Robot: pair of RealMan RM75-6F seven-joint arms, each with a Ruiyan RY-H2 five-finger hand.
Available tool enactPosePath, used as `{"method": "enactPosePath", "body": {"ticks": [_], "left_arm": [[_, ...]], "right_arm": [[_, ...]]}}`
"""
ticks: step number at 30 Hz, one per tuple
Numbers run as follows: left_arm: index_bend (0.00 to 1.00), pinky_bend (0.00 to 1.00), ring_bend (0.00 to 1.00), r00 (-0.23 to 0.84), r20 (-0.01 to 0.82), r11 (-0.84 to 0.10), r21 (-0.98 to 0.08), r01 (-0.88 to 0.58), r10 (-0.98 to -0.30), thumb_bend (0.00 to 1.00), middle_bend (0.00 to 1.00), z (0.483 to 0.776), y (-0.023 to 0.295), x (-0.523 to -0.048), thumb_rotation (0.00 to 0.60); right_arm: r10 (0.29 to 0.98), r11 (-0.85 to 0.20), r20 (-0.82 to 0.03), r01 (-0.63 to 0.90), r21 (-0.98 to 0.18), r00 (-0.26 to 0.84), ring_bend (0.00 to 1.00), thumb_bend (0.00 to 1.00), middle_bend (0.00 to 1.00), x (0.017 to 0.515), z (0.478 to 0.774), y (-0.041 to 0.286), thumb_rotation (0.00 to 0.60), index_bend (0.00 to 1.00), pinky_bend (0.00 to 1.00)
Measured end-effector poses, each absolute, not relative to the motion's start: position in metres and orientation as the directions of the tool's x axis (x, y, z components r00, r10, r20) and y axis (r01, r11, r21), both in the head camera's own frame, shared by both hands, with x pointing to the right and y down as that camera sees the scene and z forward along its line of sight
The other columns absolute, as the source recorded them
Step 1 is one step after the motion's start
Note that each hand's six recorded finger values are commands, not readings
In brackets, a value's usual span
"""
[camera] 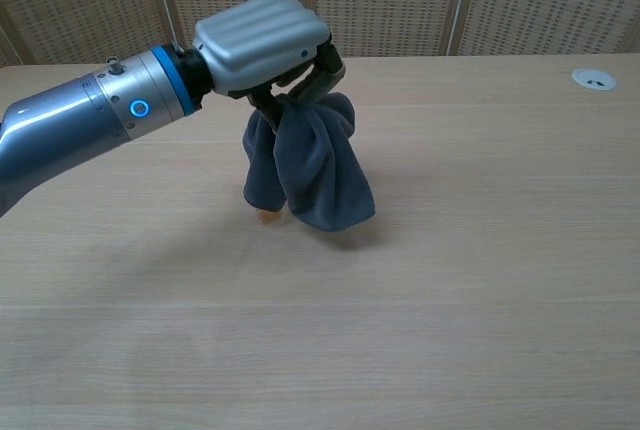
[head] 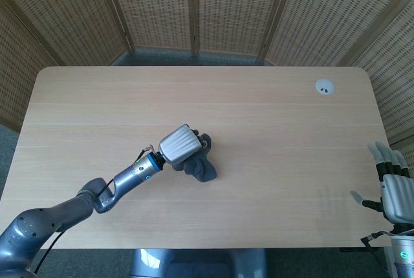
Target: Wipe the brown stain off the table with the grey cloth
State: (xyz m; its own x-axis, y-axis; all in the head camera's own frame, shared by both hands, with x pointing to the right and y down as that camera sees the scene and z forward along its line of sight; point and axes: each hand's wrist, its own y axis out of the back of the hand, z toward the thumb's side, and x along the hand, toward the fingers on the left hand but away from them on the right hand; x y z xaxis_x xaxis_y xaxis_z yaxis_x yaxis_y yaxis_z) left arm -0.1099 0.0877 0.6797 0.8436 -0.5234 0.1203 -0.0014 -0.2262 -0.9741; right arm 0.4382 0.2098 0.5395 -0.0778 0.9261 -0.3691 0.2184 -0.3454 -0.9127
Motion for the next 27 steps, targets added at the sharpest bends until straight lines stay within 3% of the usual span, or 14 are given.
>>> {"method": "enactPosePath", "body": {"ticks": [10, 27], "left_arm": [[0.76, 0.99, 0.74, 0.918, 0.126, -0.199, -0.979, 0.052, -0.376, 0.15, 0.77, 0.691, 0.112, -0.114, 0.600], [0.76, 0.98, 0.74, 0.863, 0.219, -0.197, -0.970, 0.142, -0.456, 0.15, 0.77, 0.720, 0.088, -0.118, 0.600]], "right_arm": [[0.927, -0.342, -0.366, 0.212, -0.916, -0.086, 0.00, 0.00, 0.00, 0.439, 0.540, 0.210, 0.600, 0.00, 0.00], [0.925, -0.346, -0.370, 0.208, -0.915, -0.091, 0.00, 0.00, 0.00, 0.440, 0.541, 0.209, 0.600, 0.00, 0.00]]}}
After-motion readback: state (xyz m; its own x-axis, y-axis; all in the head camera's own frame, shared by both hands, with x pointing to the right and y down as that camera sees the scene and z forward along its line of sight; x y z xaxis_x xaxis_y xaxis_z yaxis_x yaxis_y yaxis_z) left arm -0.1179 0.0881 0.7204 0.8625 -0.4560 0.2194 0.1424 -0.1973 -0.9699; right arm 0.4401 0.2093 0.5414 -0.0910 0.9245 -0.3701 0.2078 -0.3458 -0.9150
